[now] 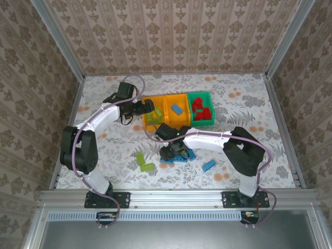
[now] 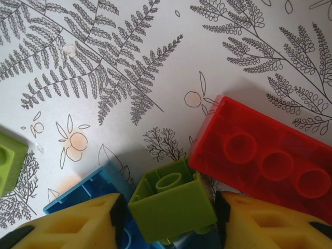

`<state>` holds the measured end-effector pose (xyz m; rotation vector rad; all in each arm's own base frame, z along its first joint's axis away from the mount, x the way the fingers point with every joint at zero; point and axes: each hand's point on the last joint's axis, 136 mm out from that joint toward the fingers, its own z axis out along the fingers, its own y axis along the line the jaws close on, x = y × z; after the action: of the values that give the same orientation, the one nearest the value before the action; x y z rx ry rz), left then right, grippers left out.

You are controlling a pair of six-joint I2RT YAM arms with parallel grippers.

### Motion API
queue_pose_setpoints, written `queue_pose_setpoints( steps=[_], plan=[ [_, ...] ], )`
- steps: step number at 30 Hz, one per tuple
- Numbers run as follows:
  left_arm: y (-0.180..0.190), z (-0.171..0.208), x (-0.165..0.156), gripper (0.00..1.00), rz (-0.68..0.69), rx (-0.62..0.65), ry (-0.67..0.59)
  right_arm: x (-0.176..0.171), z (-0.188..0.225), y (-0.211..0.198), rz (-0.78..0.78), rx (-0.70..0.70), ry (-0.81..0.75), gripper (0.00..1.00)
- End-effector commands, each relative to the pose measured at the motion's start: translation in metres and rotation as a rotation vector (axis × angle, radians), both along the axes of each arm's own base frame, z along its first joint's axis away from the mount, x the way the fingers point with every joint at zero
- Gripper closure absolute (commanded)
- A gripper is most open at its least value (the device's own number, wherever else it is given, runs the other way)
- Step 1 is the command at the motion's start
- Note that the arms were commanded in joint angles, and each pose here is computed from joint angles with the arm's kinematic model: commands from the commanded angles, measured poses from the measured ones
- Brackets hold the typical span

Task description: Sort the legos into containers by color

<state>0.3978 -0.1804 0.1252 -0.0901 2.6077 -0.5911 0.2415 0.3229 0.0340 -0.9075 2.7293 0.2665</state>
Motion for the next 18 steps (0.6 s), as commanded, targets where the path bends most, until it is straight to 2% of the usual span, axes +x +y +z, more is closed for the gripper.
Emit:
queue_pose_setpoints(
  steps=[1, 6, 18],
  plan=[
    [0.001, 0.008, -0.001, 0.0, 0.007, -0.023, -0.013, 0.003, -0.001, 0.0, -0.006, -0.028, -0.013, 0.51],
    [0.002, 0.007, -0.002, 0.0, 0.008, -0.022, -0.009, 0.006, 0.002, 0.005, -0.009, -0.012, -0.017, 0.52],
    [0.002, 0.001, -0.005, 0.0, 0.005, -0.025, 0.004, 0.036, 0.026, 0.035, -0.08, 0.09, -0.064, 0.67]
  ],
)
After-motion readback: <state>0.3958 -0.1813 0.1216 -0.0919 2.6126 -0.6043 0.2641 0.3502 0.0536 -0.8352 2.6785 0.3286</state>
